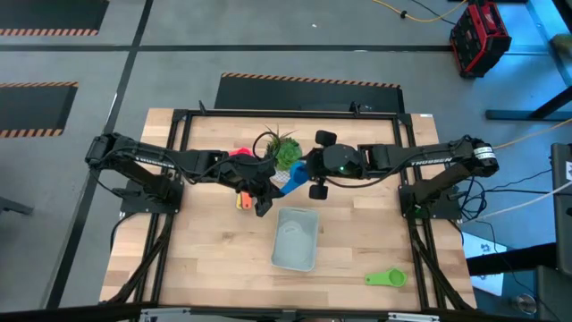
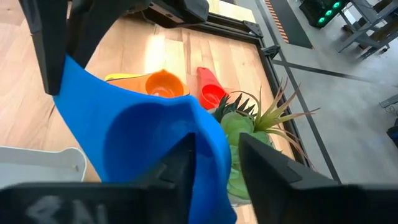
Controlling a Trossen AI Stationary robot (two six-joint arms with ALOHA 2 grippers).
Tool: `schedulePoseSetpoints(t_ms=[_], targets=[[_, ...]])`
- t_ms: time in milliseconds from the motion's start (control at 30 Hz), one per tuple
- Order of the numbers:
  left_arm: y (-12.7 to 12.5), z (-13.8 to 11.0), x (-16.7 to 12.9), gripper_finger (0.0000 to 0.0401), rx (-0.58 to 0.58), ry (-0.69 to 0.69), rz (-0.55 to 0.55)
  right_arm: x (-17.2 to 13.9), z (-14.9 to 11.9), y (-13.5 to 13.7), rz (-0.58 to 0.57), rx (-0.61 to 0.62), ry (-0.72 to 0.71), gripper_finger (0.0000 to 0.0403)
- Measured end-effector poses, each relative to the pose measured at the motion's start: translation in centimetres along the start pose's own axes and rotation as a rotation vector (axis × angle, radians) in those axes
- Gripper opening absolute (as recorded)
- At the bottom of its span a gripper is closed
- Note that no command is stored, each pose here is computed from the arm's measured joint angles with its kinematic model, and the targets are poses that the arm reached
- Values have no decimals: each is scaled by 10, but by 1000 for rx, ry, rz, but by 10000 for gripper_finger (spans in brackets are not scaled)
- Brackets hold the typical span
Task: Nest measuring cups in basket
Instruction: Stack the blue measuring cup on top of the orange measuring cup
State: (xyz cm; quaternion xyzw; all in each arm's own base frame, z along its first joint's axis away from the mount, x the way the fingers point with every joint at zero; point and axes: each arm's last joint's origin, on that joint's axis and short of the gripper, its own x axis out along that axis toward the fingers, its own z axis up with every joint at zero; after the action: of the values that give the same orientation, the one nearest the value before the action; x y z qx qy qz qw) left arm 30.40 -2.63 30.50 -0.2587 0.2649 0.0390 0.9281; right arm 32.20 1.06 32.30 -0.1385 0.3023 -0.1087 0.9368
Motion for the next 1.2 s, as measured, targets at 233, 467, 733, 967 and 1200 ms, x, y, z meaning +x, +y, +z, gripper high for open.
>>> schedulePoseSetpoints(t_ms=[233, 467, 733, 967, 1200], targets=[[1, 0, 0, 2, 0, 0, 14, -8, 2, -3, -6, 5, -15, 194], [2, -2, 0, 1, 0, 5, 42, -46, 6, -18, -17, 27, -77, 198], [-1, 4, -28, 1, 1, -25, 23, -108, -2, -39, -26, 50, -133, 198], [-3, -2, -79, 0, 23, -64, 118, -153, -17, -53, -26, 137, -163, 198], [-8, -23, -122, 1, 12, -32, 198, -171, -34, -56, -15, 148, -97, 198]])
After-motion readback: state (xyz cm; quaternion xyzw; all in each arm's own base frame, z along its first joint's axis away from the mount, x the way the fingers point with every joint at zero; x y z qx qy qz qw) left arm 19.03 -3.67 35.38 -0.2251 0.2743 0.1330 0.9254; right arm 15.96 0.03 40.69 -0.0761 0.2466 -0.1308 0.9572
